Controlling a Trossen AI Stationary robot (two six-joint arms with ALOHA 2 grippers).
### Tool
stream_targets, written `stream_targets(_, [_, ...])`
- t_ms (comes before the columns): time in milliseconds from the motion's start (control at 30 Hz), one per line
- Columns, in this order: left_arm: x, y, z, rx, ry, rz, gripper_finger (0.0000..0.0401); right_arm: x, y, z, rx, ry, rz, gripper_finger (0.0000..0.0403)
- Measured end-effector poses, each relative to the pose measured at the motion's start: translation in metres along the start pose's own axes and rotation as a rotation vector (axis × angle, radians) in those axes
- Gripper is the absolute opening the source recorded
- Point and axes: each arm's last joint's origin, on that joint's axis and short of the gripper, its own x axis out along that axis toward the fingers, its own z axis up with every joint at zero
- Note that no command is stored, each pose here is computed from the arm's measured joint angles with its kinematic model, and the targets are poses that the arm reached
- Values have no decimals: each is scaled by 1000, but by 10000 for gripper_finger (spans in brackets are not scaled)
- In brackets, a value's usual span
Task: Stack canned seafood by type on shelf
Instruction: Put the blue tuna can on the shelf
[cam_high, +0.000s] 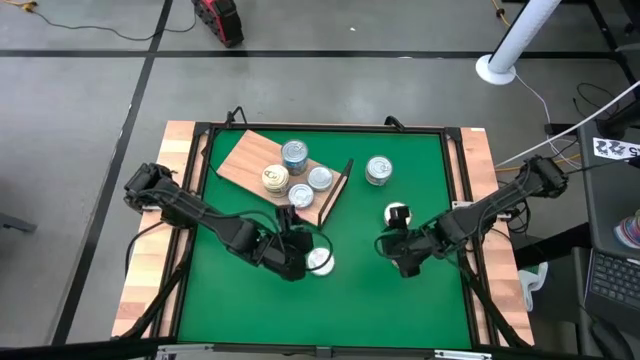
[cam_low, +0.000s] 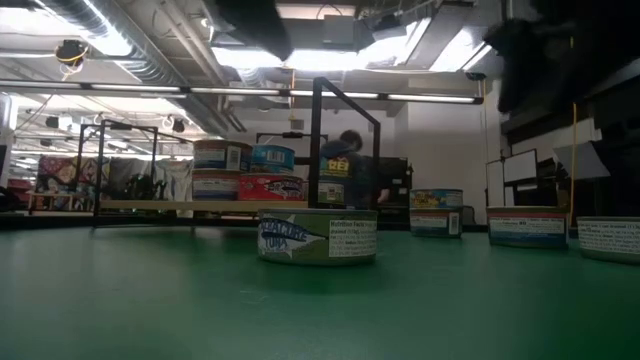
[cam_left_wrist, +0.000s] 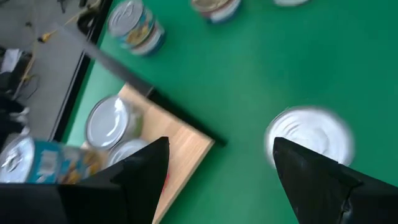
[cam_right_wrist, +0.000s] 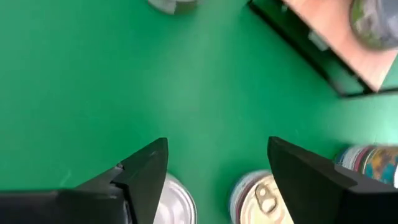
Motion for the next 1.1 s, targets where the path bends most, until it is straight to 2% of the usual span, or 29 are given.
stream_targets(333, [-5,-7,3,-20,-45,-27,282,34,-14,-37,166,182,-127,275])
stream_targets(567, [-4,-7,3,-24,-45,-25,282,57,-32,-55,270,261,-115,265])
stream_targets(767, [-1,-9,0,-31,-54,-27,282,67,-38,-61,316,250,-109,209])
stream_targets(1100, [0,-9,-1,-27,-49,-25,282,73,-35,-67,317,239,-93,101])
